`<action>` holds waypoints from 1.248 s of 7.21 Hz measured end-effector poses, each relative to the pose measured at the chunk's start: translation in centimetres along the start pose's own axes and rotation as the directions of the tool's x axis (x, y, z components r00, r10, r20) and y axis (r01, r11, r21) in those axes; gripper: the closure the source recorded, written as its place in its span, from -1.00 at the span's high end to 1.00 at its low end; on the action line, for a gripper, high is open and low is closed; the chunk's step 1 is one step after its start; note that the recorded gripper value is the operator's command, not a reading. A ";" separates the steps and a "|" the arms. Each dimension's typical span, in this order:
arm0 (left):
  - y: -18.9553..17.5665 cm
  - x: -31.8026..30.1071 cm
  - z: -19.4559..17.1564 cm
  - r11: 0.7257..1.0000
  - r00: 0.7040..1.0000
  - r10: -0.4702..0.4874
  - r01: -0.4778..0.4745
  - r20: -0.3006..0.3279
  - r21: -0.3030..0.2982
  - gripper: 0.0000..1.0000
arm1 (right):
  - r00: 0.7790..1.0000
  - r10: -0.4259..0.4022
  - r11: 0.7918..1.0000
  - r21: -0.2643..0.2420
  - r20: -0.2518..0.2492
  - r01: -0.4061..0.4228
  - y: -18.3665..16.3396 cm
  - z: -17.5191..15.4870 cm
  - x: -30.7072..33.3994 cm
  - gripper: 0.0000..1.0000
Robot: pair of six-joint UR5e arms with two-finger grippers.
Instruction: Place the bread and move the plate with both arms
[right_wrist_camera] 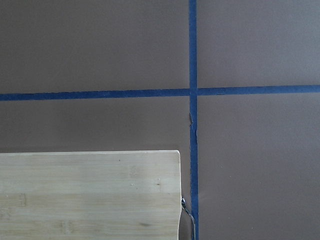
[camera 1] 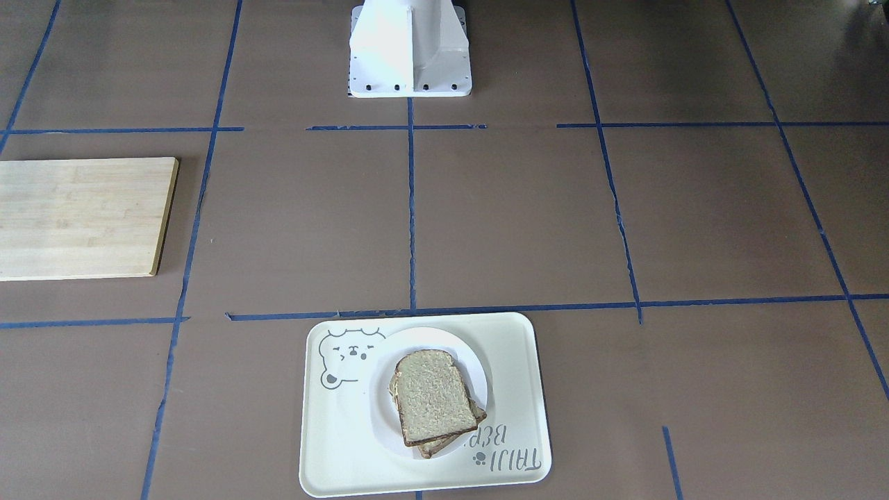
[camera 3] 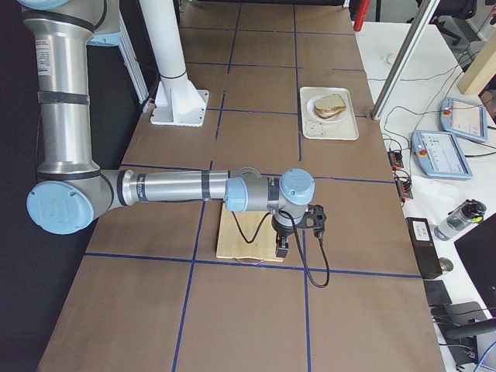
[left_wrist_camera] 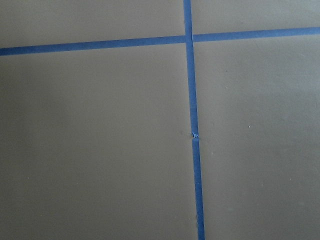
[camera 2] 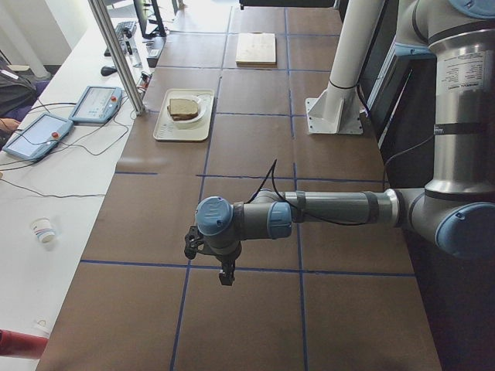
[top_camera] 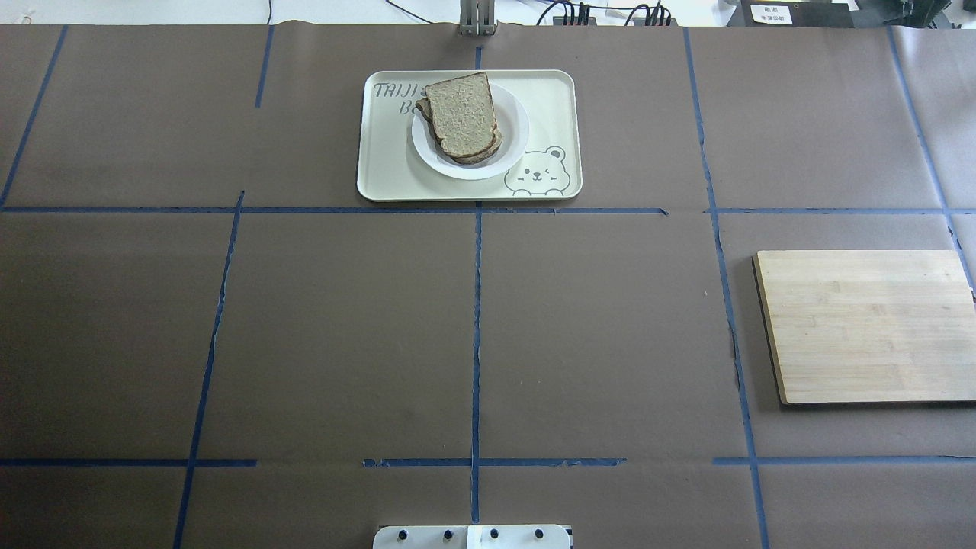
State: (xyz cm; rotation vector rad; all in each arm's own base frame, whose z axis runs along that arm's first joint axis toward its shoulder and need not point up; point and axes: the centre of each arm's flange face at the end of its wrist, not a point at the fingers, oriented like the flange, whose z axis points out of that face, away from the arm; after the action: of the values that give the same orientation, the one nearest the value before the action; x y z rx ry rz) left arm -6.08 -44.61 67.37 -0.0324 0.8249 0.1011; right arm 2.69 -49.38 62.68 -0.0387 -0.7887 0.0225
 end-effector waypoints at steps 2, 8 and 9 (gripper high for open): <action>0.4 -0.8 -0.9 1.000 1.000 -0.009 0.009 -0.002 0.007 1.00 | 1.000 0.002 1.000 0.019 -0.012 -0.002 0.2 -1.0 1.5 1.00; 0.0 -0.4 -1.7 1.000 1.000 -0.003 0.003 -0.002 0.019 1.00 | 0.999 0.043 0.999 0.010 -0.009 -0.043 6.3 -0.6 5.4 1.00; 0.0 -0.4 -1.7 1.000 1.000 -0.003 0.003 -0.002 0.019 1.00 | 0.999 0.044 0.999 0.011 -0.009 -0.043 6.3 -0.6 5.4 1.00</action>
State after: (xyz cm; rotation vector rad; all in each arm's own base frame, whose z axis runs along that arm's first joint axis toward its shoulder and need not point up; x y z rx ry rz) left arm -7.58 -44.72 66.49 -0.0155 0.8274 0.0903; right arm 6.87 -42.89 65.79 -0.0457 -0.7780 0.0678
